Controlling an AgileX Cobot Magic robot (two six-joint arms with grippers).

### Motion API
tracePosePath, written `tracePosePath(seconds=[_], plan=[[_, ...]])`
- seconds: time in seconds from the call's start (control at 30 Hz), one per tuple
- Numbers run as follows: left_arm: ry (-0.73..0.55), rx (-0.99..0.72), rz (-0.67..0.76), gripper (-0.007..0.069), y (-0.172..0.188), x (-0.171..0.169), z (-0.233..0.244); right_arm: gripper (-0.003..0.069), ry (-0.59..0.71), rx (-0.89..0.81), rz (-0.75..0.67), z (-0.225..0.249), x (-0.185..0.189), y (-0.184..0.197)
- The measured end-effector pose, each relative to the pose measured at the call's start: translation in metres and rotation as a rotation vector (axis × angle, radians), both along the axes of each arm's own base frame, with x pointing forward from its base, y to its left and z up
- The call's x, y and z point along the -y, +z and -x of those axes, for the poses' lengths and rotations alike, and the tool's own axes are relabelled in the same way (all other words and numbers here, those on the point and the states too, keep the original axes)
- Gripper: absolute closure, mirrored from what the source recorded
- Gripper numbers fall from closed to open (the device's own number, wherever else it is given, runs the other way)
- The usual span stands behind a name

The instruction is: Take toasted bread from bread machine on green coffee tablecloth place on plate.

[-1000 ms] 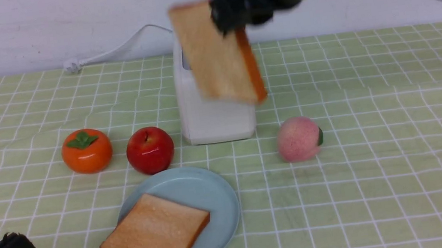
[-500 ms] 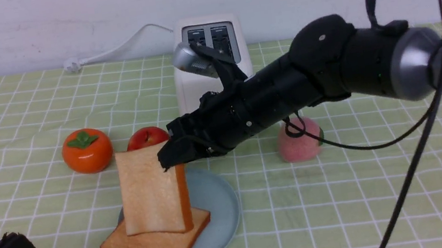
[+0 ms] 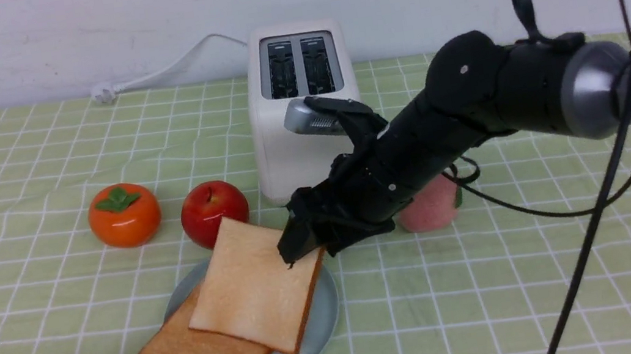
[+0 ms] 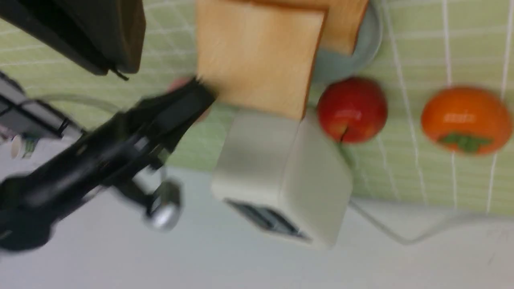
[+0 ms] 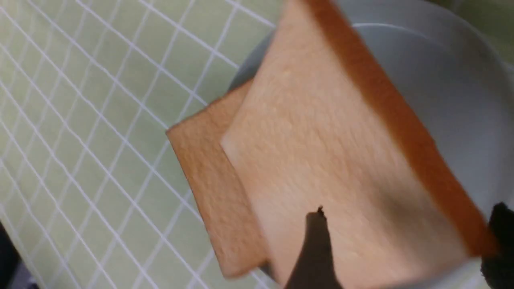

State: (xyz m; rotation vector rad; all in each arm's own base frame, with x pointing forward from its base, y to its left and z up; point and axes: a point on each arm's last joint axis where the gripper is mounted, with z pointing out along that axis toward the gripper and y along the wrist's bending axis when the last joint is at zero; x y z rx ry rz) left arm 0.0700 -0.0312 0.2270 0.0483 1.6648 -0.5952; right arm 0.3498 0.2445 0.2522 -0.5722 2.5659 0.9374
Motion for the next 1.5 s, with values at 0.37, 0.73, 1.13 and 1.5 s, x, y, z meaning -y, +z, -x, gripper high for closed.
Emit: tracePosePath(seconds=[0.37,0.73,1.13,1.5], plan=[[0.039,-0.103,-0.045,0.0607,-0.039,-0.004,0.001,0.0475,0.019,0.175,0.149,0.070,0.054,0.114],[0.047,-0.103,-0.045,0.0603,-0.039,-0.005,0.000,0.0576,-0.211,0.178,0.216,0.193,0.139,0.141],[0.047,-0.104,-0.042,0.0596,-0.039,-0.005,0.000,0.0564,-0.329,0.236,0.205,0.282,0.198,0.095],[0.047,-0.104,-0.042,0.0585,-0.039,-0.005,0.000,0.0559,-0.375,0.328,0.228,0.318,0.226,0.090]])
